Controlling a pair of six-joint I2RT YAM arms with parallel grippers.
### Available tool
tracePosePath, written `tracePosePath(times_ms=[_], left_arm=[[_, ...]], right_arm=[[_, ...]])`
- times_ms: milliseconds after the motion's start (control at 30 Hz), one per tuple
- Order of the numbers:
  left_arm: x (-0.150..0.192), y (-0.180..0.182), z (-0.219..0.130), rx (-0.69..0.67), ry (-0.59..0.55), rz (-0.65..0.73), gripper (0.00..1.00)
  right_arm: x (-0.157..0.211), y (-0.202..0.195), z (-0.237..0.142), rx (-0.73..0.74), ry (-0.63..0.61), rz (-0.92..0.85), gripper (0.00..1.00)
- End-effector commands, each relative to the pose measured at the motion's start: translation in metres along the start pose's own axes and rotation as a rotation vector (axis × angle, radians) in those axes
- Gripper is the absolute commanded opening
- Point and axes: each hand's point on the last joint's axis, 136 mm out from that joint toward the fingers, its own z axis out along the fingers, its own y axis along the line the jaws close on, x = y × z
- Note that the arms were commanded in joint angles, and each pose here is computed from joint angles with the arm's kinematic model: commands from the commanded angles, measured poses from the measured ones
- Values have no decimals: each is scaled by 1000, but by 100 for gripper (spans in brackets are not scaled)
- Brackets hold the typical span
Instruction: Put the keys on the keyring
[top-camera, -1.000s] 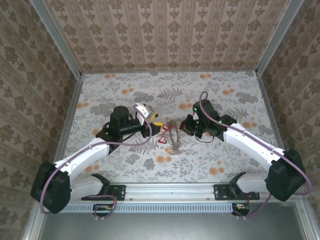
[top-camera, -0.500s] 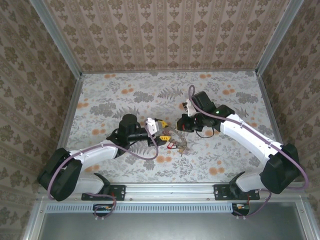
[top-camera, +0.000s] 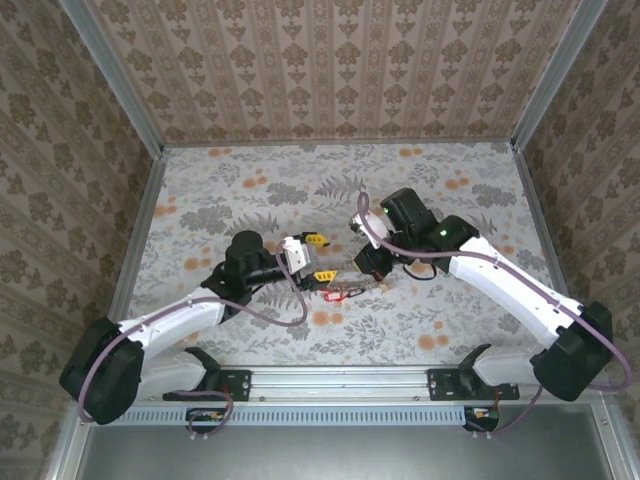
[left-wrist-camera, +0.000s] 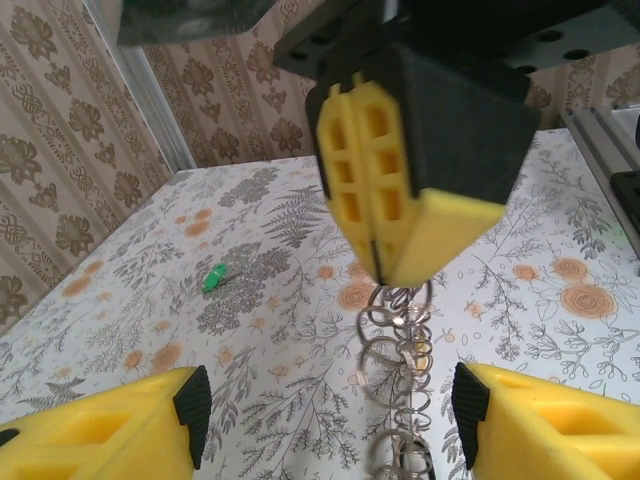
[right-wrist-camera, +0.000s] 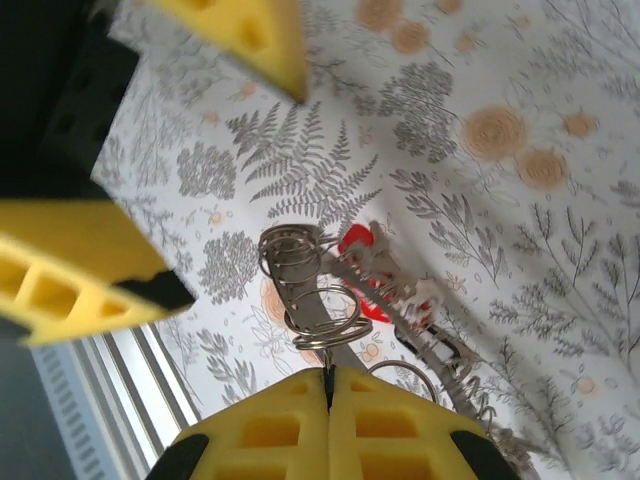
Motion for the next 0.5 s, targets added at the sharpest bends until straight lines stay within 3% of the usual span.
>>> tracePosePath(times_ms=[0, 167, 467], left_arm=[[0, -7, -4, 22, 9, -9, 68], [-16, -10, -10, 29, -30, -8, 70], [-6, -20, 3, 112, -8, -43, 70]], right_arm=[[7, 13, -13, -8, 1, -328, 0], [15, 10, -22, 48, 22, -490, 0], [25, 13, -20, 70, 68, -697, 0]])
